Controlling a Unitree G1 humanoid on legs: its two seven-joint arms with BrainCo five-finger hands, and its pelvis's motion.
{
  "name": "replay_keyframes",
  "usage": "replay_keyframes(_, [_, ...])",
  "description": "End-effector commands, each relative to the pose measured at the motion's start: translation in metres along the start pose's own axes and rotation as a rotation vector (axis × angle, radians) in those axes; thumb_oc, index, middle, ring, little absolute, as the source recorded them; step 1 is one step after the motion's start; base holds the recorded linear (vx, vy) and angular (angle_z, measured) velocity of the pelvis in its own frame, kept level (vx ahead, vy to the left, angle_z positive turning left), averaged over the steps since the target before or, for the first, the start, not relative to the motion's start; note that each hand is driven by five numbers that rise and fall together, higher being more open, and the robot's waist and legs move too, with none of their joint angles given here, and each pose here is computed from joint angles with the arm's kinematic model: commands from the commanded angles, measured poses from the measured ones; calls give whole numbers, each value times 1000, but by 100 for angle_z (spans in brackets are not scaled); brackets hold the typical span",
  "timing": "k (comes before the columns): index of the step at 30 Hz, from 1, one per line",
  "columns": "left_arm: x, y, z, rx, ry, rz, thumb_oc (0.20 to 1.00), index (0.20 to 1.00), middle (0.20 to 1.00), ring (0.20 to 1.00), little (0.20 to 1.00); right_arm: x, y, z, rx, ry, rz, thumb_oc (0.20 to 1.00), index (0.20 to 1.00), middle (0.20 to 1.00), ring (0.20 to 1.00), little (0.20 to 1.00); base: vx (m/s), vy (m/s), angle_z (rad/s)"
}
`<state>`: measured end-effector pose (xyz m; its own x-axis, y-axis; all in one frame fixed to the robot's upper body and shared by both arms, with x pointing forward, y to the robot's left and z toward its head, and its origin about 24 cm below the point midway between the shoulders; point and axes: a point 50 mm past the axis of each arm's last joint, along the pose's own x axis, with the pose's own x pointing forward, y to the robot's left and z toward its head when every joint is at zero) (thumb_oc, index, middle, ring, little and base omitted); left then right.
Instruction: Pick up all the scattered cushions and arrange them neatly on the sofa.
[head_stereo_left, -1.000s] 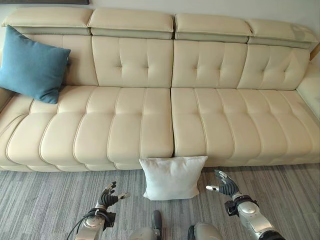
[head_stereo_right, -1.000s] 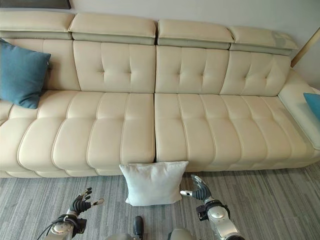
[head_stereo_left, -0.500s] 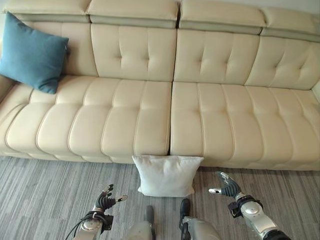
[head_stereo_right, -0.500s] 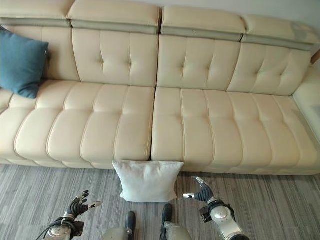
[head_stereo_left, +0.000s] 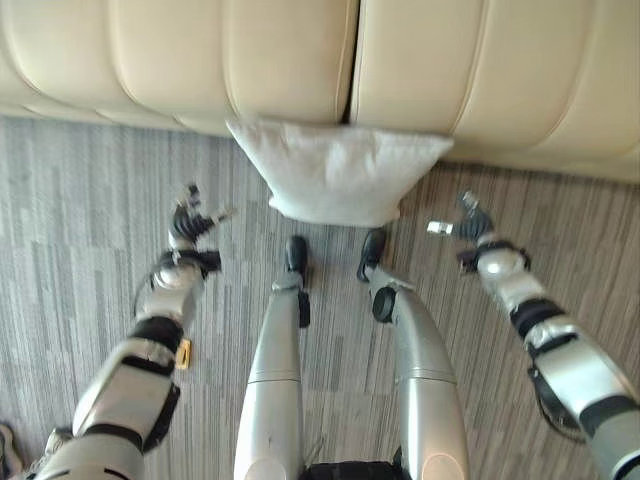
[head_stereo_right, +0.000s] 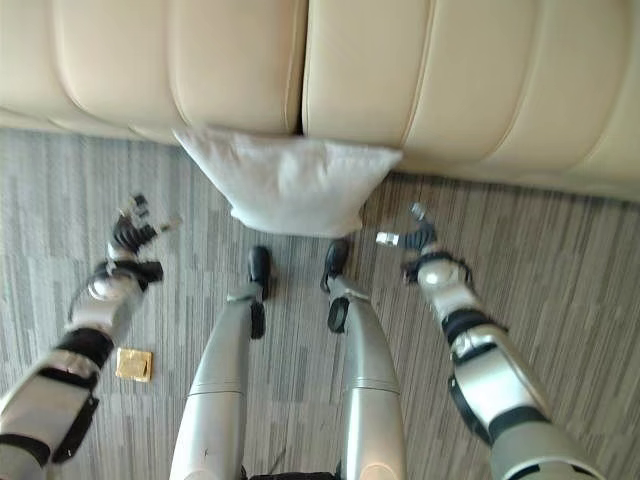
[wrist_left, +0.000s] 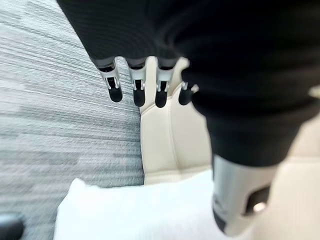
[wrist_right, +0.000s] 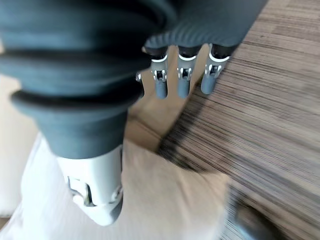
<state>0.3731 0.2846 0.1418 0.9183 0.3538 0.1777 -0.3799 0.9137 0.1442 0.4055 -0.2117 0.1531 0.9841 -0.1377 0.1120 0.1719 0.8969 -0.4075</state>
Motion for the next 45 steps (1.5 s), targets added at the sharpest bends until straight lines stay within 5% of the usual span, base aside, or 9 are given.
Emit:
replay_keyframes(1, [-4,9,-6,8,-5,42,1000,1000,1000,1000,1000,-4,12,0,-40,-42,17,1000,1000,1000,1000,1000,-33,37,-3])
replay_keyframes(10, [26,-52,73,32,-154,-74,1000,1000,1000,1000,1000,1,87,92,111,-230,158,1000,1000,1000,1000,1000,-3,11,-1])
replay_keyframes(11, [27,-61,82,15,-176,-89,875,875,875,875,875,-1,95,98,143,-237,178,200,200,200,200,200,0,0,0])
replay_keyframes(12, [26,-70,89,-6,-197,-102,467,467,467,467,467,-4,104,104,181,-246,200,200,200,200,200,200,0,0,0])
replay_keyframes(13, [24,-78,96,-19,-225,-119,200,200,200,200,200,-7,110,109,215,-260,222,200,200,200,200,200,-11,-36,5])
replay_keyframes(21, [-1,-106,117,-90,-413,-214,200,200,200,200,200,-24,110,130,298,-438,277,200,200,200,200,200,-27,1,8])
replay_keyframes(28, [-53,-113,93,-201,-491,-296,200,200,200,200,200,-56,80,104,281,-577,254,200,200,200,200,200,-23,-24,2])
replay_keyframes(39, [-138,-89,21,-251,-338,-441,200,200,200,200,200,-139,75,27,377,-464,428,200,200,200,200,200,140,-72,-7])
replay_keyframes(45, [-166,-93,17,-272,-299,-553,200,200,200,200,200,-166,59,14,509,-416,436,200,200,200,200,200,292,-182,-13])
